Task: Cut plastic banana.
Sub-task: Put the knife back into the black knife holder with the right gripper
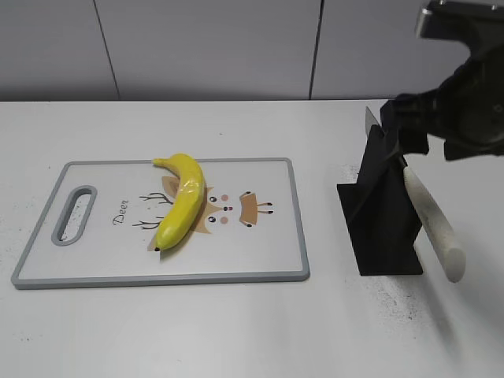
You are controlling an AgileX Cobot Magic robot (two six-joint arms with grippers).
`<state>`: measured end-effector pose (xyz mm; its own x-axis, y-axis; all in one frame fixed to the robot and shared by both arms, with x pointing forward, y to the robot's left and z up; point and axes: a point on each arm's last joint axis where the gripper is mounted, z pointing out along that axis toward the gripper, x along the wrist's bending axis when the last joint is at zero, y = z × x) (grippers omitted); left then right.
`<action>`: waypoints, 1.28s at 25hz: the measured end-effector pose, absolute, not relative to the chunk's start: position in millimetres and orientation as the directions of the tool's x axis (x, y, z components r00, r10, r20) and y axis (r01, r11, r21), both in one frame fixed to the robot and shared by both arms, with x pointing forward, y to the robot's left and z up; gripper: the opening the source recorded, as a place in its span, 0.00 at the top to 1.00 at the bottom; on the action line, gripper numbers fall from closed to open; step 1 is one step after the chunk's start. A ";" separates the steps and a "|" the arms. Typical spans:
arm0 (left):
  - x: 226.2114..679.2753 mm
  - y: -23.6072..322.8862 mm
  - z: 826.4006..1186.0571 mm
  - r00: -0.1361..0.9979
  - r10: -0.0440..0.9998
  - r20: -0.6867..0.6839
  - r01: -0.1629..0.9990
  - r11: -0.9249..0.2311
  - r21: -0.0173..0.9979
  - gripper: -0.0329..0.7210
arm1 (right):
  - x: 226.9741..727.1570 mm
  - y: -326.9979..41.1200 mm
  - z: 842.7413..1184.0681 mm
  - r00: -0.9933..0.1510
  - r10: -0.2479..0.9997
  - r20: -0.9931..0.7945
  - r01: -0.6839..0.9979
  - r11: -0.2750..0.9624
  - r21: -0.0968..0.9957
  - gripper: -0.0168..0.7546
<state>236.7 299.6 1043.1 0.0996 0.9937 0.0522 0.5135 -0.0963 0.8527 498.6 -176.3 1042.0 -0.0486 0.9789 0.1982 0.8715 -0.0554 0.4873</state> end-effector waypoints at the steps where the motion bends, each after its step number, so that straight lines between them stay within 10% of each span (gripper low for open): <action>1: 236.7 299.6 1043.1 0.100 0.994 0.052 0.514 -0.096 0.853 0.26 | 498.1 -177.3 1053.3 -0.085 0.978 0.188 0.850 -0.028 0.526 0.22; 12: 236.7 299.6 1043.1 0.100 0.994 0.052 0.514 -0.096 0.853 0.26 | 424.8 -208.4 1142.4 -0.427 0.904 0.010 0.614 0.283 0.737 0.22; 32: 236.7 299.7 1043.1 0.099 0.994 0.053 0.514 -0.097 0.853 0.27 | 270.5 -278.6 1052.7 -0.500 0.866 -0.017 0.556 0.336 0.761 0.22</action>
